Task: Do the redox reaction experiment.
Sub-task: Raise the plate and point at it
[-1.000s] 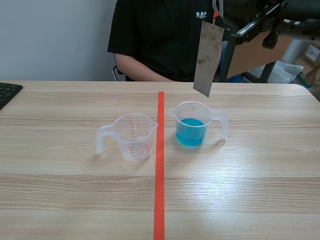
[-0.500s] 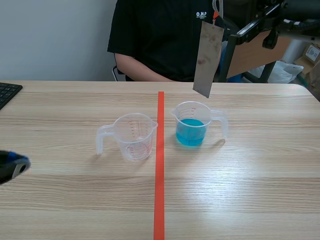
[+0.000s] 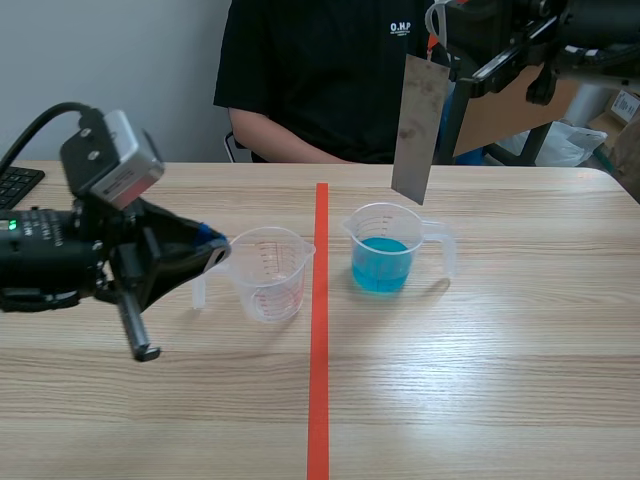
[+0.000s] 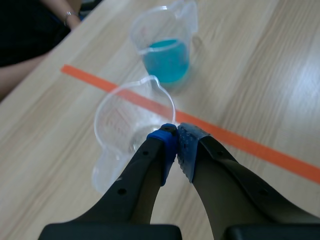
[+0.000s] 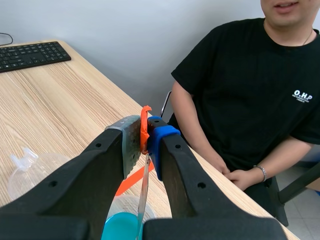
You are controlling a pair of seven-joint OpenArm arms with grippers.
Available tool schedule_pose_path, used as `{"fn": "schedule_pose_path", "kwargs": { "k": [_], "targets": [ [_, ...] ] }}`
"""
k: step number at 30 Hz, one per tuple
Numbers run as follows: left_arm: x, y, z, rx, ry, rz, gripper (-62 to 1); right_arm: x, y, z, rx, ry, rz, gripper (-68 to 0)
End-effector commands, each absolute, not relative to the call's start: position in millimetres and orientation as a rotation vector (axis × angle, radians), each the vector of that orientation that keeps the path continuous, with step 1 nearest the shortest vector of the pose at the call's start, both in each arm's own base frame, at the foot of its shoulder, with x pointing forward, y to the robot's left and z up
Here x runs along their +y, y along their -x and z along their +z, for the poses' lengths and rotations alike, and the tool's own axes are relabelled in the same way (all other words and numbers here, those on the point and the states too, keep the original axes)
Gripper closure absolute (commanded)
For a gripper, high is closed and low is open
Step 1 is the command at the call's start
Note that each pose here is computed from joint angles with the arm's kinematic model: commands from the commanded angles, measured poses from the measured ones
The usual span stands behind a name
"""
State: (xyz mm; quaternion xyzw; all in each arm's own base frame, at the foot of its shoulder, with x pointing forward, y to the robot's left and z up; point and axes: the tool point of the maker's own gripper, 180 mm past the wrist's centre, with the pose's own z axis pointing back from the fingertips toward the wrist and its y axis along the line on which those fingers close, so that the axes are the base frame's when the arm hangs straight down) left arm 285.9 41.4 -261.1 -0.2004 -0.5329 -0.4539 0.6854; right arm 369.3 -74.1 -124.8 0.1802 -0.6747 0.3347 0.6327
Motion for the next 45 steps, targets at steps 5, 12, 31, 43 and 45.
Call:
{"fn": "schedule_pose_path", "kwargs": {
  "k": [5, 12, 31, 43, 45],
  "targets": [
    [9.3, -310.8, -254.6, -1.246, 0.44, -1.02, -3.4, -75.7, -370.3, -105.0, -1.602, -0.407, 0.777, -1.5],
    [-15.2, -337.6, -270.8, -1.222, 0.439, -1.024, -3.4, -75.7, -370.3, -105.0, -1.602, -0.408, 0.777, -1.5],
    [-79.8, -375.4, -271.9, -1.249, 0.466, -1.005, -3.4, -75.6, -370.3, -104.9, -1.602, -0.408, 0.776, -1.5],
    [-94.3, -391.9, -275.1, -1.299, 0.395, -0.903, -3.4, -75.7, -370.4, -104.9, -1.602, -0.408, 0.777, -1.5],
    [-91.6, -395.6, -277.8, -1.298, 0.385, -0.894, -3.4, -75.6, -370.4, -104.8, -1.603, -0.408, 0.777, -1.5]
  ]
}}
